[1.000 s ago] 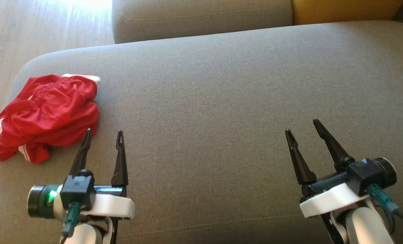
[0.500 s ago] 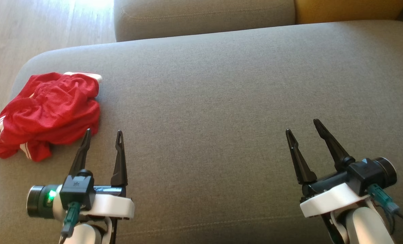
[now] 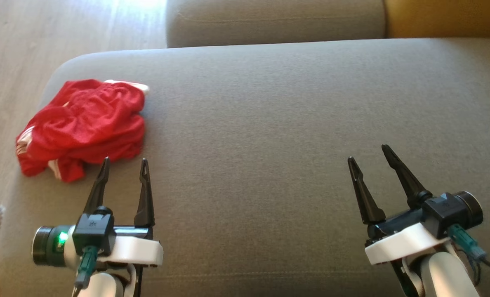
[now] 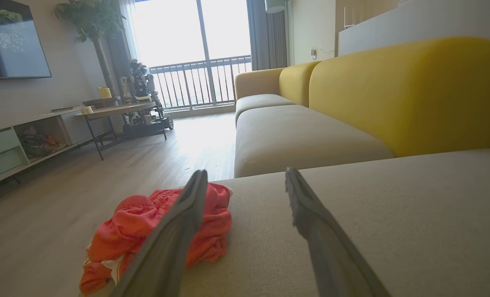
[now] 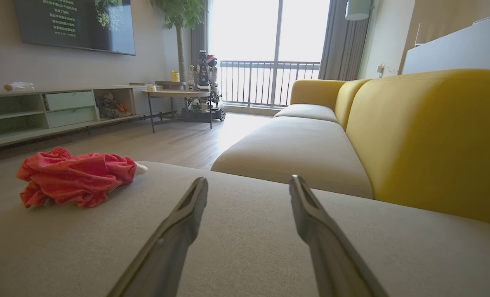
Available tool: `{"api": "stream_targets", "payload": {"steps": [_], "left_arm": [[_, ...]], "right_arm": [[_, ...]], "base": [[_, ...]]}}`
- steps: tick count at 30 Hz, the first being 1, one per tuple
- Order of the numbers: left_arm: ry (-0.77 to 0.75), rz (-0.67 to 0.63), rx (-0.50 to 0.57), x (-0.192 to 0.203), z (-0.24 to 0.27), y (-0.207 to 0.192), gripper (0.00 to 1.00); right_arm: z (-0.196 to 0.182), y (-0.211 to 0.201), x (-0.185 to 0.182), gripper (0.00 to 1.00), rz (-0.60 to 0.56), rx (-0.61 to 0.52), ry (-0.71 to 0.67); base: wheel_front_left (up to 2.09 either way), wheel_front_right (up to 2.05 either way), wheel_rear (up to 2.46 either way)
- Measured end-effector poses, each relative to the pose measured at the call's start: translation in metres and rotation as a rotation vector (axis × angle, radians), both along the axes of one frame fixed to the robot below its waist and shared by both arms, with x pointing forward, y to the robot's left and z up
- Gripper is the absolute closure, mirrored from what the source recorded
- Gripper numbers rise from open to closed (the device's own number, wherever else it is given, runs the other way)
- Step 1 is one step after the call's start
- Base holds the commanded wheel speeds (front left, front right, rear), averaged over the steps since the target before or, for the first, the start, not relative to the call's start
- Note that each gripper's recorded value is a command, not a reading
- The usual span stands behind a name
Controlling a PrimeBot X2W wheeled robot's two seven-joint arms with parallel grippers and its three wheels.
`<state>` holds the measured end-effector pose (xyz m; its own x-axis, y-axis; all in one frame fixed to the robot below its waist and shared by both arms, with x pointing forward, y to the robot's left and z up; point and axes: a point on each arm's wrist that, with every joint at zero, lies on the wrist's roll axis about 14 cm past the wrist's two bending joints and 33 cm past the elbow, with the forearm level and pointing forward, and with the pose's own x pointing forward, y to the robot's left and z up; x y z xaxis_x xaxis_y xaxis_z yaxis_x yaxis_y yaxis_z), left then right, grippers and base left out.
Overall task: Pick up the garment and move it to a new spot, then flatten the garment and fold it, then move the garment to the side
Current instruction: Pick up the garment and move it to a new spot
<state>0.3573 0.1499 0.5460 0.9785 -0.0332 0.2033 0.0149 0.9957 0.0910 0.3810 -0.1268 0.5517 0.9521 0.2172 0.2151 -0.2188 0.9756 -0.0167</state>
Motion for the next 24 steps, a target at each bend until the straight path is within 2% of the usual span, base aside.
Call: {"api": "stream_targets", "payload": {"steps": [24], "left_arm": [[0.010,0.267,-0.015,-0.054,-0.004,0.076,0.00]], "right_arm": [[0.008,0.085,0.014,0.00,0.242,-0.005,-0.025]], "base": [[0.00,0.00,0.00]]}}
